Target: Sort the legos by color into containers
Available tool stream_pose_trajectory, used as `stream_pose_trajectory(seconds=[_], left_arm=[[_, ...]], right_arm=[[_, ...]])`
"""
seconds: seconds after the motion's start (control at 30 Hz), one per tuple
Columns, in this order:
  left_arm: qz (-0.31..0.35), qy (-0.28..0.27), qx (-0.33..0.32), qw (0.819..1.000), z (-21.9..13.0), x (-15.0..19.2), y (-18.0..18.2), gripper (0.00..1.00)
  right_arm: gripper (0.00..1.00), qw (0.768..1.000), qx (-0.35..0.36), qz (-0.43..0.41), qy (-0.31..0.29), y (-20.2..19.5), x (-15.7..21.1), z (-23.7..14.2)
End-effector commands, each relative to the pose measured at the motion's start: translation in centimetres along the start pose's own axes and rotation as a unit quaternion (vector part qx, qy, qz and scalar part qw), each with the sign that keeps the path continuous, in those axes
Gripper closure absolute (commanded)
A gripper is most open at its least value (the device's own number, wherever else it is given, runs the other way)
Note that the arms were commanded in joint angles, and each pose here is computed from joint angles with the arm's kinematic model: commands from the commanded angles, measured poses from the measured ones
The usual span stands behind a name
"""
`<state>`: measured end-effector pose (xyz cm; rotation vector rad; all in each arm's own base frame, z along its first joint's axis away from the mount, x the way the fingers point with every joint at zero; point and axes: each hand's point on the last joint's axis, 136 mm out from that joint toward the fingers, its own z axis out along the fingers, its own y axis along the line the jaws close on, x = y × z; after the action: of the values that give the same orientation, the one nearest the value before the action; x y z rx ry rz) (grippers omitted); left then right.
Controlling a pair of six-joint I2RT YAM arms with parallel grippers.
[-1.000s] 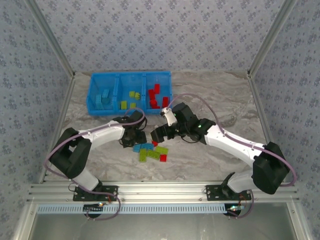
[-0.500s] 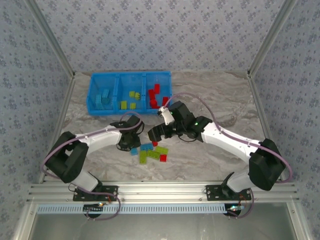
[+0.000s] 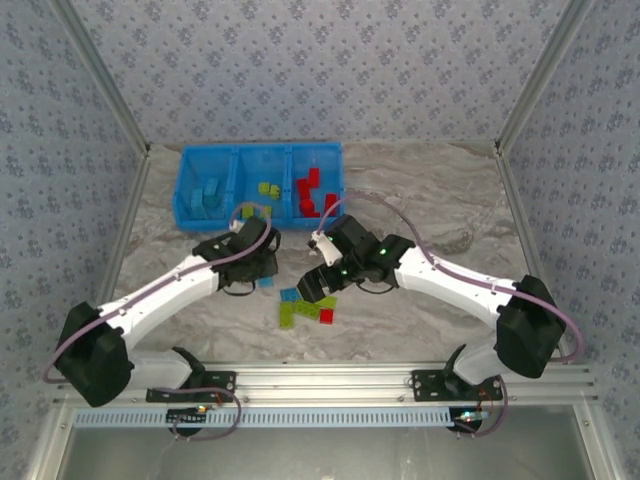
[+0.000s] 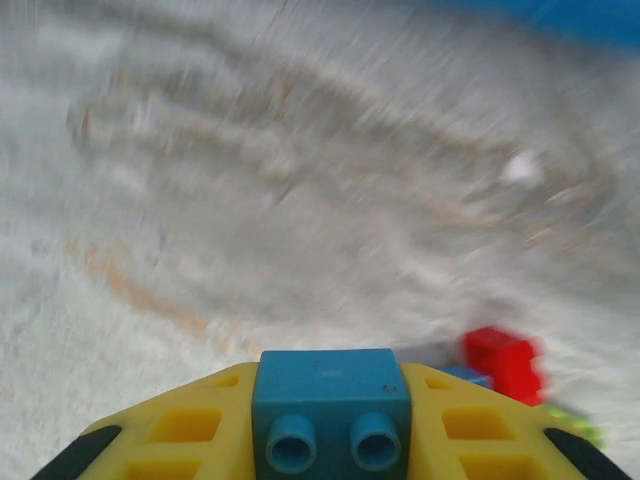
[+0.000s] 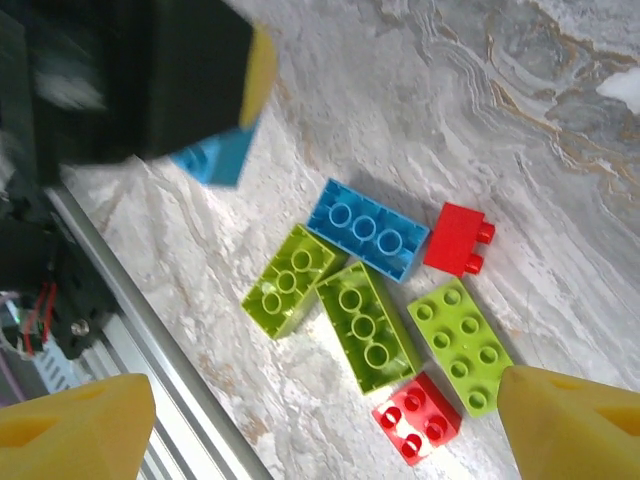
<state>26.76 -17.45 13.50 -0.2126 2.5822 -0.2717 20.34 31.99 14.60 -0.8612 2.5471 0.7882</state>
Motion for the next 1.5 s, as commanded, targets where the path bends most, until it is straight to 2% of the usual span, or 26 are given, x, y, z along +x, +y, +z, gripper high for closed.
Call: stream_pose_trajectory(seconds=[0.0,0.13,0.23,0.37,0.5,0.6,0.7,0.8,0.97,1.1,1.2,1.3,1.47], left_arm=[[0.029,-0.078,0.034,0.996,-2.3,-5.1,-3.3,0.80],[0.063,-0.132,0.055,0.988,-2.6,-10.4,-7.9,0.80],[0.107,-0.158,0.032,0.981,-0.5,-13.6,-10.5,0.80],[0.150,-0.153,0.006,0.977,3.2,-16.8,-13.8,0.80],[0.164,-0.157,-0.016,0.974,6.1,-19.0,-15.4,0.81],[0.163,-0.169,-0.030,0.972,6.1,-19.9,-15.4,0.82],[0.145,-0.194,-0.049,0.969,4.7,-21.6,-13.2,0.82],[0.107,-0.211,-0.059,0.970,3.2,-24.2,-9.5,0.82],[0.044,-0.216,-0.128,0.967,3.4,-28.0,0.5,0.82],[-0.028,-0.188,-0.149,0.970,4.8,-28.1,7.9,0.82],[-0.051,-0.190,-0.156,0.968,4.9,-27.7,10.7,0.81],[-0.053,-0.178,-0.161,0.969,5.5,-27.4,12.0,0.78],[-0.053,-0.170,-0.160,0.971,5.8,-27.1,12.5,0.54]], right_arm=[[0.09,0.999,0.032,0.015,0.021,-1.0,0.9,-0.2],[0.08,0.999,0.042,0.035,0.006,-1.6,1.1,-0.5],[0.08,0.998,0.053,0.044,0.000,-2.1,1.4,-1.0],[0.08,0.996,0.062,0.056,-0.009,-2.5,2.1,-1.9],[0.08,0.995,0.066,0.070,-0.023,-2.7,2.9,-2.8],[0.08,0.993,0.077,0.081,-0.038,-3.2,3.4,-3.6],[0.08,0.991,0.082,0.092,-0.056,-3.6,3.8,-4.3],[0.07,0.990,0.079,0.097,-0.066,-3.8,4.0,-4.4],[0.07,0.990,0.078,0.098,-0.062,-4.1,4.0,-4.0],[0.07,0.990,0.081,0.095,-0.064,-4.3,3.7,-3.8],[0.07,0.990,0.080,0.099,-0.065,-4.3,3.5,-3.6],[0.07,0.989,0.078,0.105,-0.065,-4.4,3.5,-3.3],[0.07,0.989,0.081,0.106,-0.061,-4.5,3.6,-3.2]])
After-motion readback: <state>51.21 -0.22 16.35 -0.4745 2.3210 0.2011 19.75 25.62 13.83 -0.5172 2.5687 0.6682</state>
